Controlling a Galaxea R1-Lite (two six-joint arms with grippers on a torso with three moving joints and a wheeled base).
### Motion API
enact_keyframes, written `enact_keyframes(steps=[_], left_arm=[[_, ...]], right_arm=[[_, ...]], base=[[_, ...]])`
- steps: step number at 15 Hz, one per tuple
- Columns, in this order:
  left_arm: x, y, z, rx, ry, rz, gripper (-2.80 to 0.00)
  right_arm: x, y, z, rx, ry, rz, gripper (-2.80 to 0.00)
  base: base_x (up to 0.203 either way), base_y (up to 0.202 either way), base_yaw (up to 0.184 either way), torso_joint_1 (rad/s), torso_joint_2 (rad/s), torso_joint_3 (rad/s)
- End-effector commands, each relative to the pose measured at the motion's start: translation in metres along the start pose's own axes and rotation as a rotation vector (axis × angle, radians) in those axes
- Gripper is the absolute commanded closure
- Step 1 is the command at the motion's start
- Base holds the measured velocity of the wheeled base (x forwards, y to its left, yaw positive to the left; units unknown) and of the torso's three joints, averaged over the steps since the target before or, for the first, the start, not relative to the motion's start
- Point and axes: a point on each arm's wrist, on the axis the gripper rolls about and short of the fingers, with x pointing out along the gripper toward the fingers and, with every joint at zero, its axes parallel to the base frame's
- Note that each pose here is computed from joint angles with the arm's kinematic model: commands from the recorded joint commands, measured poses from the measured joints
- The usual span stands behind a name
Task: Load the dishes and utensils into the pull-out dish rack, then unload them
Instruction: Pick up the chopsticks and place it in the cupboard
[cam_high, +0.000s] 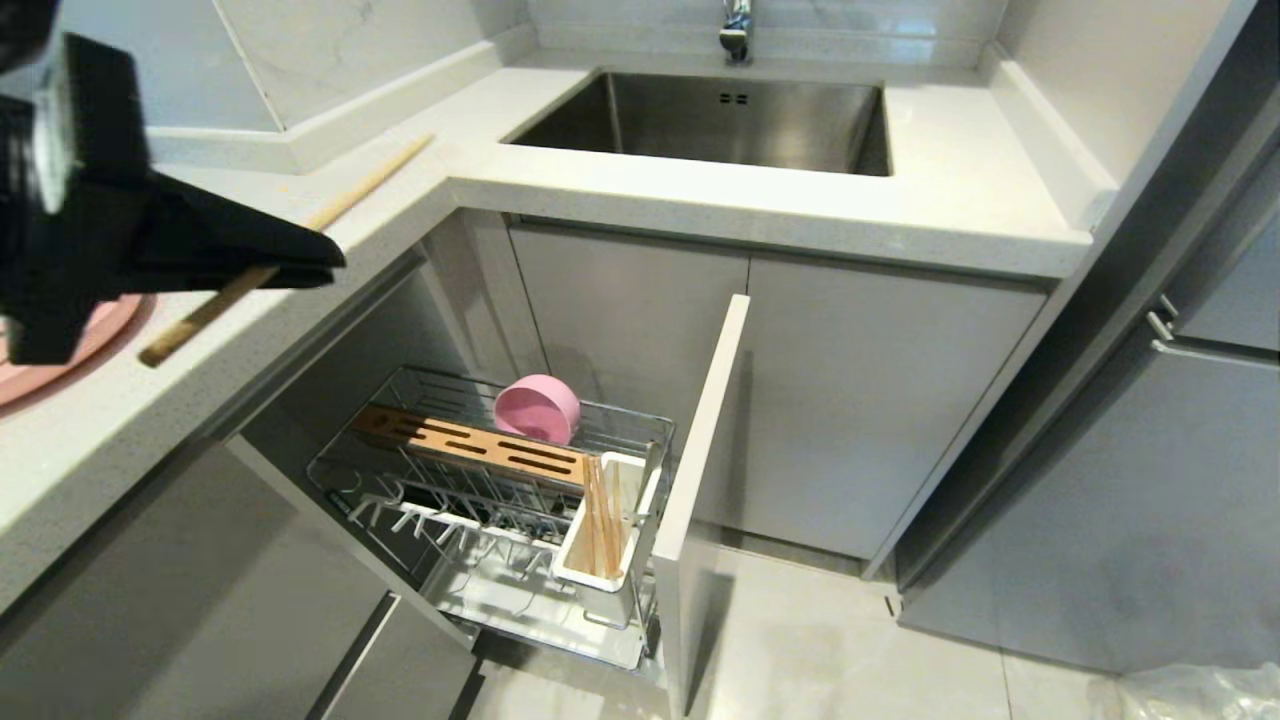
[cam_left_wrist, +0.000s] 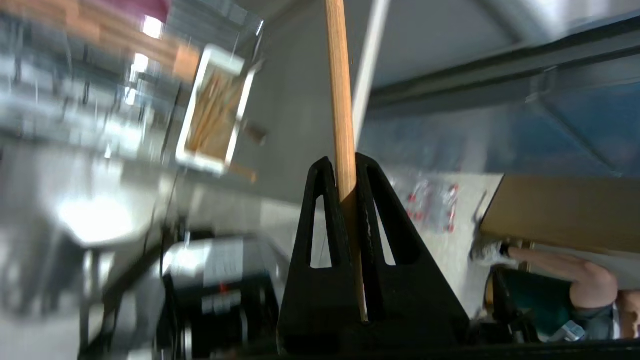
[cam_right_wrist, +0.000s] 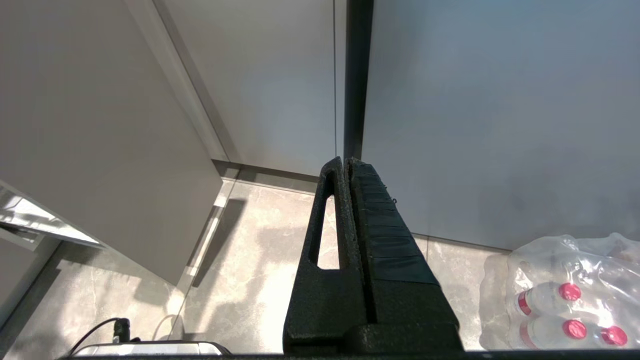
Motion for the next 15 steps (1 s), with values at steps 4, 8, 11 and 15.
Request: enact_keyframes(steps=[4, 8, 11, 15], left_arm=[[0.056, -0.008, -0.010, -0.093, 0.261, 0.224, 0.00], [0.082, -0.009, -0.020, -0.134, 0.496, 0.267, 0.00], [0.109, -0.007, -0.028, -0.139, 0.585, 0.325, 0.00], [0.139, 0.000, -0.032, -0.167, 0.644, 0.378, 0.00]], right_arm=[[0.000, 0.000, 0.000, 0.000, 0.001, 0.000, 0.00], [0.000, 0.000, 0.000, 0.000, 0.001, 0.000, 0.00], [0.000, 0.000, 0.000, 0.000, 0.001, 0.000, 0.00], [0.000, 0.000, 0.000, 0.000, 0.001, 0.000, 0.00]], base=[[0.000, 0.000, 0.000, 0.000, 0.00, 0.000], [0.000, 0.000, 0.000, 0.000, 0.00, 0.000], [0.000, 0.000, 0.000, 0.000, 0.00, 0.000], [0.000, 0.000, 0.000, 0.000, 0.00, 0.000]])
